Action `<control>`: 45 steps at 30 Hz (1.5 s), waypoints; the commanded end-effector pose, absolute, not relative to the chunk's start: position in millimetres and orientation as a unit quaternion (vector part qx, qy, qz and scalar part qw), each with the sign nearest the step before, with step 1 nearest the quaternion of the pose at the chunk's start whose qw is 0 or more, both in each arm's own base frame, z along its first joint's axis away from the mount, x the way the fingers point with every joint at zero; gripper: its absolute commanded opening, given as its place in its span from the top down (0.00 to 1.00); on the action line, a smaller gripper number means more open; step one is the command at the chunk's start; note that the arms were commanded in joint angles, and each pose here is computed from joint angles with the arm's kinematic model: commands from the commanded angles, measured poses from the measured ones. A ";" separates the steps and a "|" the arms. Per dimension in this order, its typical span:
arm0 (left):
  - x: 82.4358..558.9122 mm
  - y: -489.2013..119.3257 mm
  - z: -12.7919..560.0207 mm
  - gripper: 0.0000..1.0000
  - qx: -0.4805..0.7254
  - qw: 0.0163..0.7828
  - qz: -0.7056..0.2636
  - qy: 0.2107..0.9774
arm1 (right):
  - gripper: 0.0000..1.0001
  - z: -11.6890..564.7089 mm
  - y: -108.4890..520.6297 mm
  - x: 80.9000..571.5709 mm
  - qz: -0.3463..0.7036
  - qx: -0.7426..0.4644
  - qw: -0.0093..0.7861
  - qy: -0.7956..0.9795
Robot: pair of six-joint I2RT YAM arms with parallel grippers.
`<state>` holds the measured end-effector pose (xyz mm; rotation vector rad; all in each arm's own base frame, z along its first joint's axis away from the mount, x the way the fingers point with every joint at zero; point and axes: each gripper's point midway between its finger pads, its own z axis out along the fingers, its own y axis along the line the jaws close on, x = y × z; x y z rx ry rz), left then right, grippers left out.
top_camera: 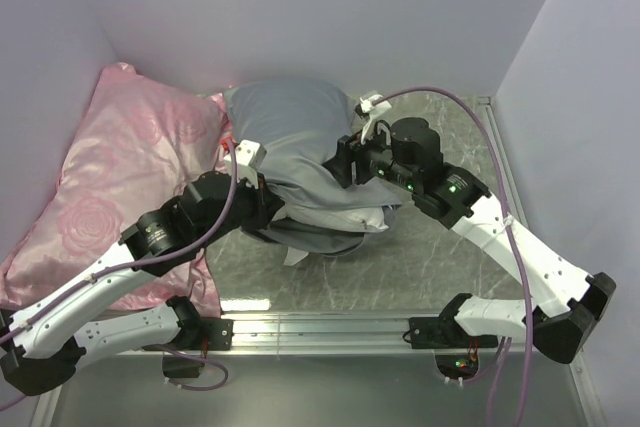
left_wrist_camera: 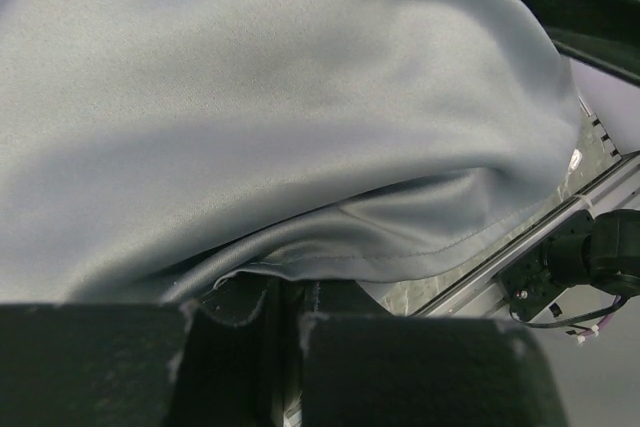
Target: Remove the pillowcase from the pillow
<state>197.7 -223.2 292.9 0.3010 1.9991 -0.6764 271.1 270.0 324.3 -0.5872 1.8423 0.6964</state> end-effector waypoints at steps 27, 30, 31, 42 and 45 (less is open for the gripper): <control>190.8 -226.3 305.6 0.99 0.110 0.490 -0.319 0.804 | 0.27 362.2 287.7 261.9 0.330 -0.264 0.538 0.729; 190.6 -225.9 305.8 1.00 0.111 0.490 -0.317 0.805 | 0.25 369.7 284.4 243.7 0.354 -0.281 0.545 0.706; 190.9 -225.0 305.5 0.99 0.110 0.490 -0.315 0.805 | 0.25 364.6 283.1 239.0 0.354 -0.293 0.540 0.705; 191.7 -227.6 306.8 0.99 0.112 0.490 -0.318 0.804 | 0.32 340.4 289.0 245.1 0.328 -0.317 0.511 0.729; 192.1 -228.4 304.6 0.99 0.111 0.488 -0.318 0.805 | 0.53 348.5 290.1 246.6 0.330 -0.313 0.519 0.723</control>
